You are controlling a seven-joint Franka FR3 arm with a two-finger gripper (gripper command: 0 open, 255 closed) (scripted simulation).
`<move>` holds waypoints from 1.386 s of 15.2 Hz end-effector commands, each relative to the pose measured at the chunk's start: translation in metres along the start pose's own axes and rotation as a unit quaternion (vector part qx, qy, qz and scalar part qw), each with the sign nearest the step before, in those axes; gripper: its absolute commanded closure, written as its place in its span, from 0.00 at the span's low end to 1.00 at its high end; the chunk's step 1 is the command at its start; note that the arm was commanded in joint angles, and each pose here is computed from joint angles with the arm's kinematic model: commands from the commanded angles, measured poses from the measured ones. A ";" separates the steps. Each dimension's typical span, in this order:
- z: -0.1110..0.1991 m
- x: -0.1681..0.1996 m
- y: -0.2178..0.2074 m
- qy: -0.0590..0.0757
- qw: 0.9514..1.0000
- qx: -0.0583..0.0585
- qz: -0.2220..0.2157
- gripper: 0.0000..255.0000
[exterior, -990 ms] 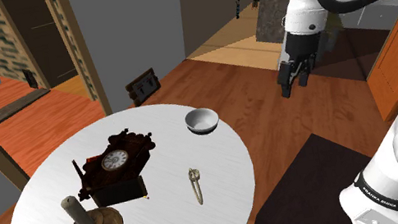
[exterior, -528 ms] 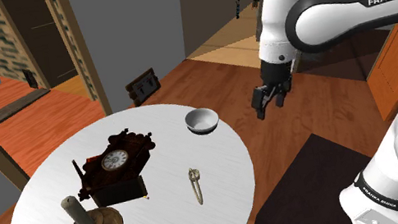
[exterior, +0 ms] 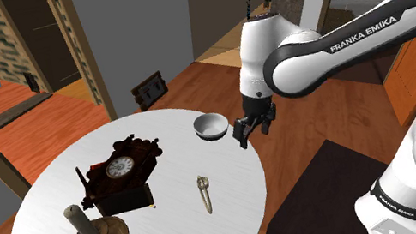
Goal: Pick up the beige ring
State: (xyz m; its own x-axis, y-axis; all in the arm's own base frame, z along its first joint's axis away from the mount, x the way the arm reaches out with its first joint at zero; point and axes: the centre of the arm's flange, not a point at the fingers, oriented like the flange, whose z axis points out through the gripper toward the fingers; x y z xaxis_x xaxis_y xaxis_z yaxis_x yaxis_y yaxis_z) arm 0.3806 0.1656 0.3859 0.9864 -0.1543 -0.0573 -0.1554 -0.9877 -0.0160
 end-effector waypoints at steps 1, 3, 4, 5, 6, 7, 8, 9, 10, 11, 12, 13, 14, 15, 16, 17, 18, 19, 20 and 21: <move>0.018 0.010 -0.020 0.004 1.000 0.000 0.003 0.00; 0.035 0.019 -0.038 0.008 1.000 -0.001 0.005 0.00; 0.044 0.023 -0.046 0.010 1.000 -0.001 0.007 0.00; 0.052 0.028 -0.055 0.011 1.000 -0.002 0.008 0.00; 0.061 0.032 -0.064 0.013 1.000 -0.003 0.009 0.00; 0.069 0.037 -0.073 0.015 1.000 -0.003 0.011 0.00; 0.078 0.042 -0.082 0.017 1.000 -0.004 0.012 0.00; 0.086 0.047 -0.091 0.018 1.000 -0.004 0.013 0.00; 0.095 0.052 -0.099 0.020 1.000 -0.005 0.015 0.00; 0.103 0.056 -0.108 0.022 1.000 -0.005 0.016 0.00; 0.112 0.061 -0.117 0.024 1.000 -0.006 0.017 0.00; 0.120 0.066 -0.126 0.026 0.999 -0.006 0.018 0.00; 0.129 0.072 -0.134 0.027 0.999 -0.007 0.020 0.00; 0.136 0.076 -0.142 0.029 0.999 -0.007 0.021 0.00; 0.141 0.076 -0.142 0.029 0.999 -0.007 0.021 0.00; 0.146 0.077 -0.142 0.029 0.999 -0.007 0.021 0.00; 0.152 0.077 -0.142 0.029 0.999 -0.007 0.021 0.00; 0.157 0.077 -0.141 0.029 0.999 -0.007 0.021 0.00; 0.162 0.077 -0.141 0.029 0.999 -0.007 0.021 0.00; 0.168 0.078 -0.141 0.029 0.999 -0.007 0.021 0.00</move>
State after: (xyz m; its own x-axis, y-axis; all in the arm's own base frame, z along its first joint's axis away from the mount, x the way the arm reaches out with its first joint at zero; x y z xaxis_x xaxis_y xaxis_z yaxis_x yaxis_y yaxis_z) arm 0.4710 0.2963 0.2226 0.9806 -0.1961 -0.0003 -0.1961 -0.9806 0.0002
